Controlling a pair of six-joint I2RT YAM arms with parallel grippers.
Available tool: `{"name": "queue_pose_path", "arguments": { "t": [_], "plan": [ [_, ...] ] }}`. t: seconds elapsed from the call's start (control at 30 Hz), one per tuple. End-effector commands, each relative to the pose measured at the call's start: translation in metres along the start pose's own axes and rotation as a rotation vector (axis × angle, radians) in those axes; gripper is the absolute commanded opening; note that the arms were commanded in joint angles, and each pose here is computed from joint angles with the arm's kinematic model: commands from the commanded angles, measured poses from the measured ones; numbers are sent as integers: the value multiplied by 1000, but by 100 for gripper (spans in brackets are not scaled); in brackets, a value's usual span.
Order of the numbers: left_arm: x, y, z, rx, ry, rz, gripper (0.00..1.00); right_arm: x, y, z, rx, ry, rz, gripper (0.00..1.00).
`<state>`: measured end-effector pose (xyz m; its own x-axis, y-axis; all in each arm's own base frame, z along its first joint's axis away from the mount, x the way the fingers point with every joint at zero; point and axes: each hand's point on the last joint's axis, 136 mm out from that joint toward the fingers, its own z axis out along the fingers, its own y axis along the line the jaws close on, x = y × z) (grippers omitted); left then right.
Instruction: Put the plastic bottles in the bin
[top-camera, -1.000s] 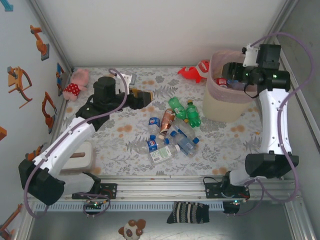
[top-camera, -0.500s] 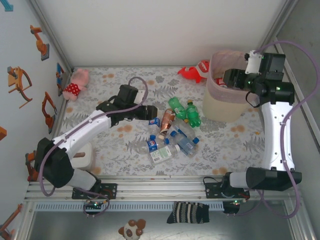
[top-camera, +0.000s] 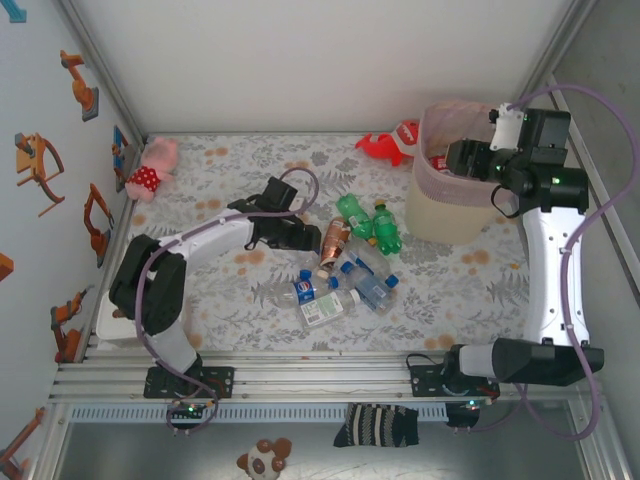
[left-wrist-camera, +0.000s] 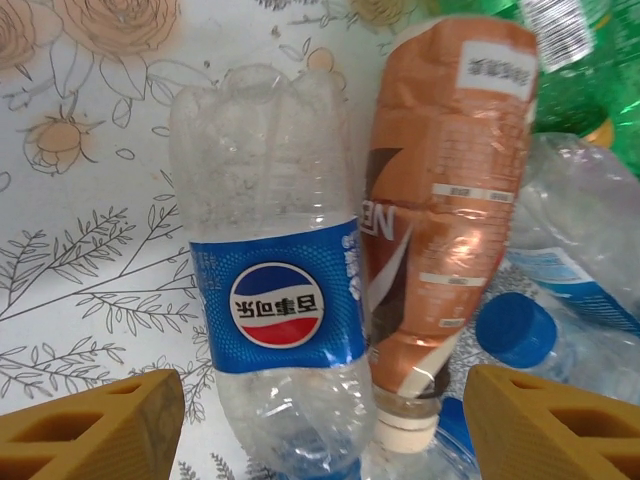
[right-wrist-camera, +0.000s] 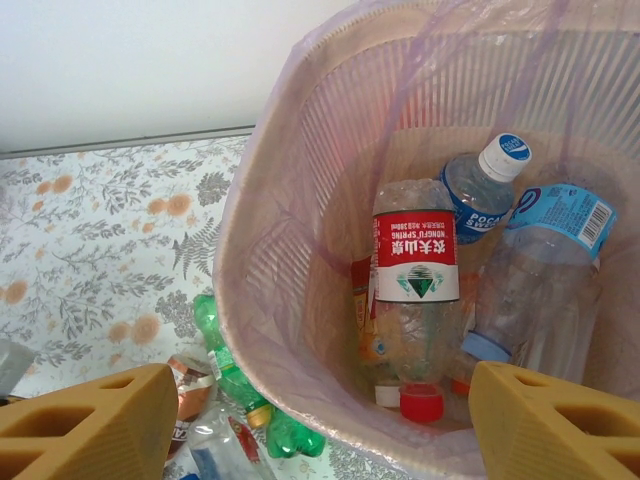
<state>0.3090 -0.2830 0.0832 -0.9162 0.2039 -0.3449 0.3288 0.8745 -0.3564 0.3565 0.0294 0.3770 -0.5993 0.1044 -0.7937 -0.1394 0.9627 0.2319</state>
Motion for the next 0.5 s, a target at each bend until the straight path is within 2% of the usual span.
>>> {"name": "queue_pose_path", "arguments": {
  "t": [0.0, 0.47],
  "plan": [
    [-7, -6, 6, 32, 4, -8, 73, 0, 7, -4, -23, -14, -1, 76],
    [4, -4, 34, 96, 74, -44, 69, -2, 7, -3, -26, -16, 2, 75]
  ]
}}
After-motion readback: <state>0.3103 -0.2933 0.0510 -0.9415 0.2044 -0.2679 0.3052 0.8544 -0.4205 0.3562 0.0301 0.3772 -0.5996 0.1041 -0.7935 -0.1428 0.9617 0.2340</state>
